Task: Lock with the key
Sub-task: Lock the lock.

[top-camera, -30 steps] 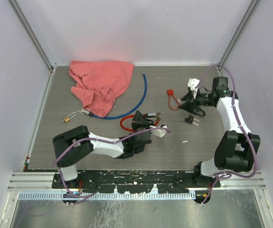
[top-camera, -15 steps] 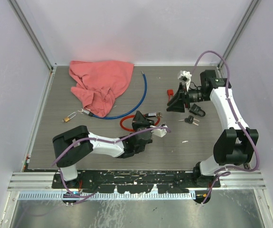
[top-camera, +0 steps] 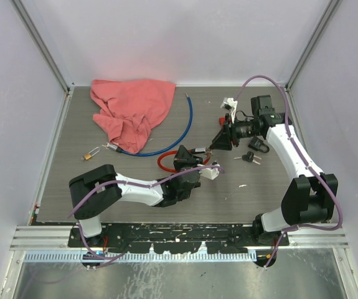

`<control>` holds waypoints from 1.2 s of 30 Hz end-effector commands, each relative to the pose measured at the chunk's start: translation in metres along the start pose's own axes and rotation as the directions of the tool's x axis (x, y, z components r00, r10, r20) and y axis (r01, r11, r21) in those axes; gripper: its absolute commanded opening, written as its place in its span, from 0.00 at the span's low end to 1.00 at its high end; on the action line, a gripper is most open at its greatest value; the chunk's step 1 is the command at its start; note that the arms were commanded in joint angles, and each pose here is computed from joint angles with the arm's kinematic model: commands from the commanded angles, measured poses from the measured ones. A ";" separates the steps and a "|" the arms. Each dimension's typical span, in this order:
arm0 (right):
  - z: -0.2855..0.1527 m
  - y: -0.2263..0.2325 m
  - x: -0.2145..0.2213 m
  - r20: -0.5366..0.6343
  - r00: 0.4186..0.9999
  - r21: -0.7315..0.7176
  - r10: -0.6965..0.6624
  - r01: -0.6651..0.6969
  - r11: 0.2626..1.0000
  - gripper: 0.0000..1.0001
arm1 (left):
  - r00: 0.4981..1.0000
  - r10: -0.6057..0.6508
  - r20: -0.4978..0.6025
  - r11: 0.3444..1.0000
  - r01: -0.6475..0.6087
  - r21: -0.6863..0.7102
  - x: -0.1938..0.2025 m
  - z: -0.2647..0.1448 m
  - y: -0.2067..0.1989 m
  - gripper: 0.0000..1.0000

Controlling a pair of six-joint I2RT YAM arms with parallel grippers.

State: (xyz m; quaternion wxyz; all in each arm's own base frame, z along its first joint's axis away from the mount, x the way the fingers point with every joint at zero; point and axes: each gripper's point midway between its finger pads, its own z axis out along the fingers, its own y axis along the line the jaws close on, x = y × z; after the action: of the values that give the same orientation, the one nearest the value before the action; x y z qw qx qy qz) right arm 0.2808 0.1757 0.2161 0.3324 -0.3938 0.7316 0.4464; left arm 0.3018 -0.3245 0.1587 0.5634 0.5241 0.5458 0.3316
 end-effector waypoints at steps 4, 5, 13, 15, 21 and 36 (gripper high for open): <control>0.006 0.004 -0.011 0.001 0.998 0.023 -0.062 0.062 0.998 0.40 | 0.998 0.054 -0.025 0.997 -0.053 0.052 0.012 0.002 -0.017 0.00; 0.006 0.005 -0.011 -0.002 0.998 0.023 -0.066 0.066 0.998 0.39 | 0.998 0.055 -0.026 0.997 -0.053 0.052 0.012 0.002 -0.017 0.00; 0.007 0.007 -0.008 -0.026 0.993 0.043 -0.113 0.115 0.993 0.32 | 0.998 0.055 -0.026 0.997 -0.054 0.056 0.012 0.002 -0.020 0.00; 0.008 0.007 -0.006 -0.039 0.992 0.041 -0.116 0.118 0.992 0.30 | 0.998 0.054 -0.026 0.997 -0.052 0.055 0.012 0.002 -0.020 0.00; 0.007 0.009 -0.002 -0.058 0.988 0.044 -0.141 0.144 0.989 0.29 | 0.998 0.053 -0.028 0.997 -0.051 0.056 0.013 0.002 -0.020 0.00; 0.010 0.014 0.002 -0.094 0.967 0.019 -0.236 0.239 0.971 0.10 | 0.998 0.050 -0.027 0.997 -0.049 0.057 0.013 0.002 -0.021 0.00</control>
State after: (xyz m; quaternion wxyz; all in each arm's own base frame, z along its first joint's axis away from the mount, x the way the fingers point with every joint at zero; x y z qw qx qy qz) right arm 0.2698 0.1872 0.2039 0.3333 -0.4645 0.7210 0.3916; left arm 0.3017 -0.3245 0.1582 0.5627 0.5247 0.5462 0.3314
